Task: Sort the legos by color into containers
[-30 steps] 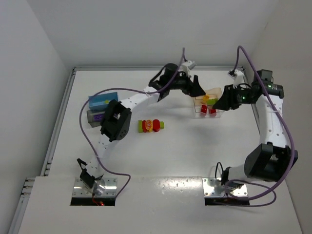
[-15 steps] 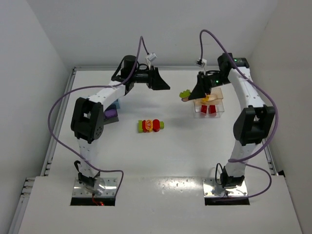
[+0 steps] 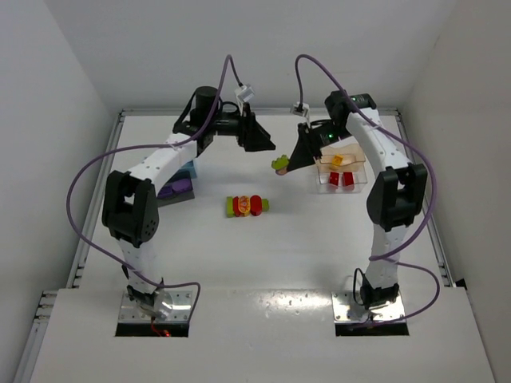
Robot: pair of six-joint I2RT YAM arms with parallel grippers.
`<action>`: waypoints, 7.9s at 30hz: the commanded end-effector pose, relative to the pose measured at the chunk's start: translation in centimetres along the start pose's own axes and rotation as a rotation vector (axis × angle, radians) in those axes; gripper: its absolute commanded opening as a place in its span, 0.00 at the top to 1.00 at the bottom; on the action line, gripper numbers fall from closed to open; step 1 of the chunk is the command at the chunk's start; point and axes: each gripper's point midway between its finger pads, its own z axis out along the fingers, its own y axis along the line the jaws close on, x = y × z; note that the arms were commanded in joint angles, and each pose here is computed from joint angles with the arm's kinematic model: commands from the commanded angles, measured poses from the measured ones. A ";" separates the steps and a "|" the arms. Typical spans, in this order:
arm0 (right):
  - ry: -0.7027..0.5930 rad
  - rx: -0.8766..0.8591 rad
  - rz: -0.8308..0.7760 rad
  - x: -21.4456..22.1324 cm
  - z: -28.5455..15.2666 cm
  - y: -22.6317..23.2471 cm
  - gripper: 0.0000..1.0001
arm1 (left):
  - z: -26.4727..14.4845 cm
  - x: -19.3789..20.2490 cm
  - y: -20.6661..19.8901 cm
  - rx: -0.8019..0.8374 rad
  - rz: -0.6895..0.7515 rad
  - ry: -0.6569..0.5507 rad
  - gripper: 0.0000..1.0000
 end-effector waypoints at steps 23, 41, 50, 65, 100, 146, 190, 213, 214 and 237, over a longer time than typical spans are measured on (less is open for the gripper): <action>-0.057 -0.054 -0.065 -3.2 0.0 2.9 1.00 | 1.9 1.6 -5.2 0.234 0.081 0.063 0.21; -0.079 -0.034 -0.072 -4.3 -0.4 3.1 1.00 | 2.5 2.9 -4.7 0.237 0.048 0.090 0.58; -0.028 -0.036 -0.059 -2.0 -0.1 3.2 1.00 | 1.9 -0.3 -3.1 0.186 0.094 0.003 0.93; 0.082 0.017 -0.075 0.8 1.3 3.8 1.00 | -14.9 -9.4 11.9 -0.968 0.140 -0.123 0.96; 0.082 0.123 -0.049 -1.9 3.4 -1.0 1.00 | -29.6 9.9 18.5 -1.436 -0.354 0.158 0.34; -0.194 0.225 -0.259 -11.7 33.0 -4.4 0.72 | -39.4 5.8 10.0 -1.402 -0.469 -0.308 0.01; -0.044 0.777 0.133 7.0 -9.5 -7.2 0.18 | -6.7 20.8 2.6 -0.433 0.269 0.609 0.01; -0.077 0.781 0.178 8.2 -11.0 -6.9 0.18 | -4.2 21.3 7.2 -0.391 0.470 0.719 0.01; -0.076 0.780 0.179 8.1 -11.0 -7.1 0.18 | -4.3 21.5 7.1 -0.385 0.473 0.729 0.01; -0.070 0.764 0.194 8.1 -10.7 -8.7 0.18 | -4.1 24.1 8.7 -0.375 0.410 0.813 0.23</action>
